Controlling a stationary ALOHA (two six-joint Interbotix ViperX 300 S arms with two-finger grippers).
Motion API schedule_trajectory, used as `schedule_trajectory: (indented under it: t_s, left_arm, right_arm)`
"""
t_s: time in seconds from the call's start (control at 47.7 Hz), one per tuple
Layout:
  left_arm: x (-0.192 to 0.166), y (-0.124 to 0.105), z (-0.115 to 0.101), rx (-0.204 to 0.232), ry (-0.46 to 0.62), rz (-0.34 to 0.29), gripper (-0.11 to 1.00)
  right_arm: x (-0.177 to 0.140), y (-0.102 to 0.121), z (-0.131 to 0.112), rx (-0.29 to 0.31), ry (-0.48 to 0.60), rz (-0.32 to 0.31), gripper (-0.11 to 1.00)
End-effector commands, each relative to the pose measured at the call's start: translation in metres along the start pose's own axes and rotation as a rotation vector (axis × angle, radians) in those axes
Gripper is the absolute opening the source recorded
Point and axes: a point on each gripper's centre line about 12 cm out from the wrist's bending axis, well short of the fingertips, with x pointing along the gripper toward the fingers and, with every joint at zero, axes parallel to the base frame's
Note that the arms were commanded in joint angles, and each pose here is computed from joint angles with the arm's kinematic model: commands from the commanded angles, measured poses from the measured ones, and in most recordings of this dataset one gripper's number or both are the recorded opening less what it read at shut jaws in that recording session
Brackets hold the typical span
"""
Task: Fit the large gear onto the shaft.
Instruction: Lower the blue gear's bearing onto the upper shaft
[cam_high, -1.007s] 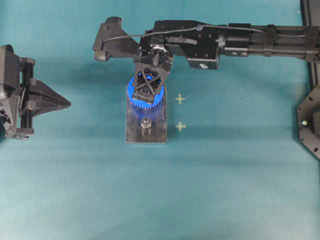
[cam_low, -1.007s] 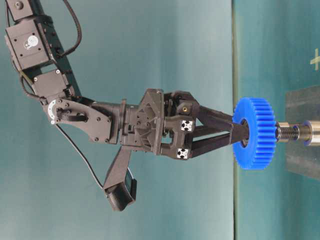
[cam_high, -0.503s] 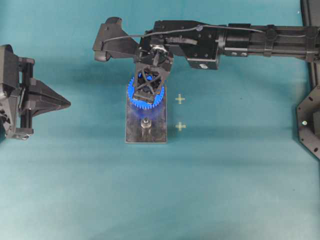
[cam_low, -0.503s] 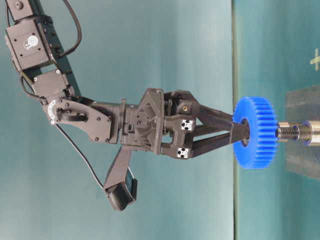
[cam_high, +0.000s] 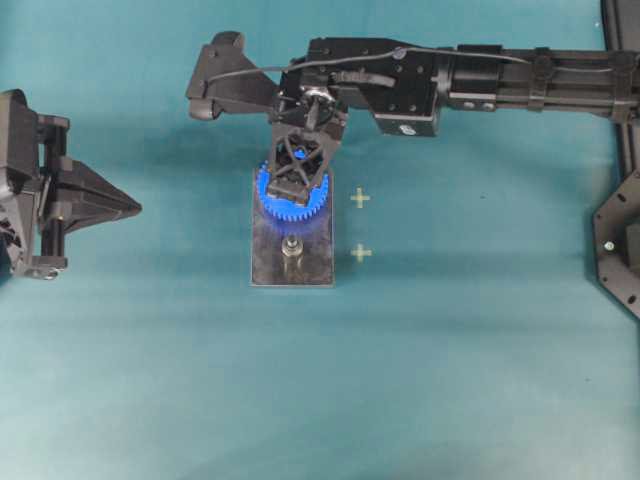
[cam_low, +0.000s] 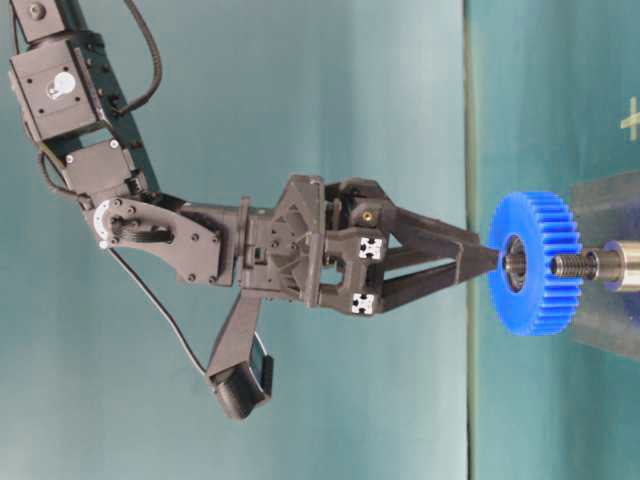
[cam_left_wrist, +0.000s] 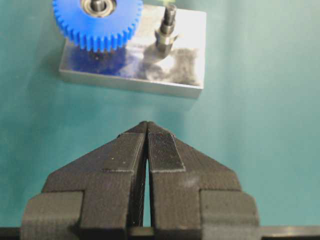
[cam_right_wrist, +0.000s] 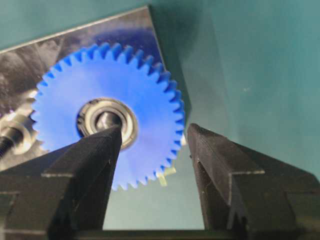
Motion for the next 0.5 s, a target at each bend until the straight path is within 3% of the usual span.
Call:
schedule_trajectory:
  t_s: [0.0, 0.147, 0.336, 0.482]
  left_arm:
    - [-0.001, 0.000, 0.008, -0.001, -0.022, 0.000, 0.00]
    - [-0.001, 0.000, 0.007, -0.002, -0.020, 0.000, 0.00]
    - [-0.001, 0.000, 0.007, -0.002, -0.022, -0.001, 0.00]
    - [-0.001, 0.000, 0.009, -0.001, -0.025, -0.001, 0.00]
  right_arm:
    - [-0.032, 0.001, 0.002, 0.000, -0.063, 0.004, 0.59]
    - [-0.035, -0.003, -0.005, 0.002, -0.072, -0.001, 0.59]
    - [-0.006, -0.007, -0.008, 0.008, -0.039, -0.007, 0.58]
    - [0.008, -0.013, -0.005, -0.004, -0.022, -0.047, 0.58]
